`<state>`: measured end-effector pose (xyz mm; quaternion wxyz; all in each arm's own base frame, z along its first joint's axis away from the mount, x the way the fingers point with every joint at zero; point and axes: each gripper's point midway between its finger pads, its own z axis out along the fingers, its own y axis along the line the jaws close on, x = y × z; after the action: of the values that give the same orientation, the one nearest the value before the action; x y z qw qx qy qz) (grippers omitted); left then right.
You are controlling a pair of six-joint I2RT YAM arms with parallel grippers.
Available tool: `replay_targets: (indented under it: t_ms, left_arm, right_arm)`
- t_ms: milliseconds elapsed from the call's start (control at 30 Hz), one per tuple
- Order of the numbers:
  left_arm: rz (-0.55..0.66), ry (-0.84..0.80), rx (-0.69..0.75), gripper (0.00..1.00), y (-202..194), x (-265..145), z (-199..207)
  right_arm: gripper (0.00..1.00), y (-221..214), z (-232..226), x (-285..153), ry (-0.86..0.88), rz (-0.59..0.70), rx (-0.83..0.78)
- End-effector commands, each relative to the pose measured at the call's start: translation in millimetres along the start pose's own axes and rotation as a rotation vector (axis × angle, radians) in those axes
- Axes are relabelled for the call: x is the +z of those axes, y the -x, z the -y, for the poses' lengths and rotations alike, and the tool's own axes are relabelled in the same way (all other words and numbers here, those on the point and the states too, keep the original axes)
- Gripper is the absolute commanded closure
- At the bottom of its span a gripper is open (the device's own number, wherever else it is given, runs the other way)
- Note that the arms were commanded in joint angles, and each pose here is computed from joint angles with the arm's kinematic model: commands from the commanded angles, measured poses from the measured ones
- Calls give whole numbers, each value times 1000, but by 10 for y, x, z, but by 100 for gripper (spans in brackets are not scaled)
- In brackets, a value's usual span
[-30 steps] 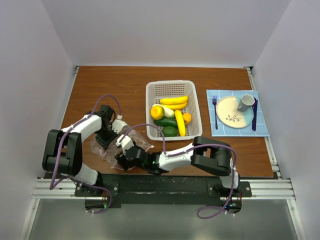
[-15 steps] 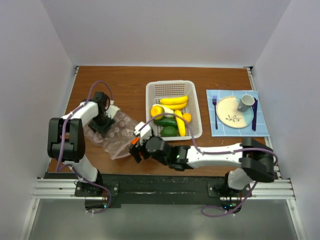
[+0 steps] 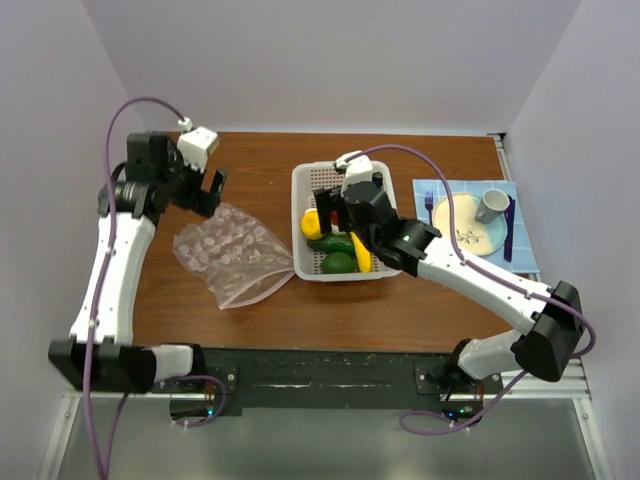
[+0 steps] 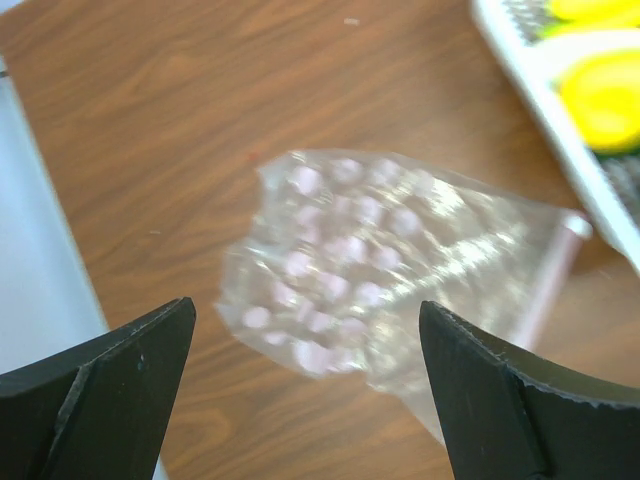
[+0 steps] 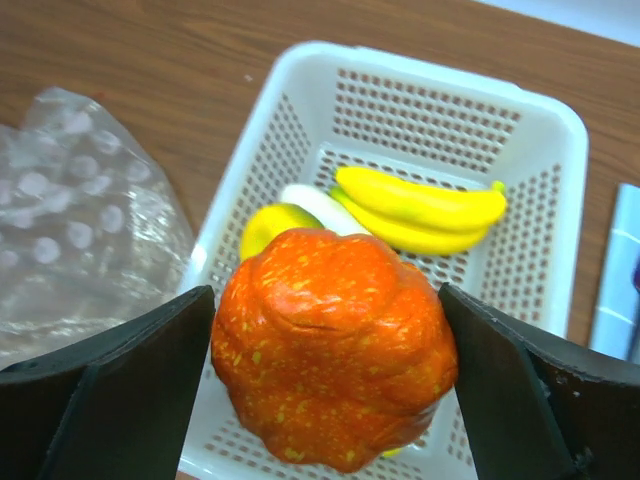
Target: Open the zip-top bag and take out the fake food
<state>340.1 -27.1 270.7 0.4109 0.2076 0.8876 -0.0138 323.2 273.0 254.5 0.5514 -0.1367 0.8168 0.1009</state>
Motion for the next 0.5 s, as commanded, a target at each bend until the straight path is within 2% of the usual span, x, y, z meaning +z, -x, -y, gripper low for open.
replay_targets:
  t_ms: [0,67,100,233,367,467]
  left_arm:
    - [83,-140,-3,0,-301,-155,430]
    - [83,-139,12,0,-487,-133,485]
    - [137,-118,38,0,-437,-231,481]
    - [233,-111,74,0,-404,-350,542]
    - [283,-123,68,0,-293,-420,573]
    - [287,-123,-5,0,-276,-396,578]
  right_arm:
    - [1,-194,218,-133,-83,-95,-57]
    - [1,-200,237,-182,-82,-94,-49]
    - [1,-146,250,-242,-75,-77,-36]
    - [1,-26,308,-335,-88,-50,-22]
    - [1,-111,404,-392,-135,-109,-36]
    - [1,-250,513,-476,-178,-152,-35]
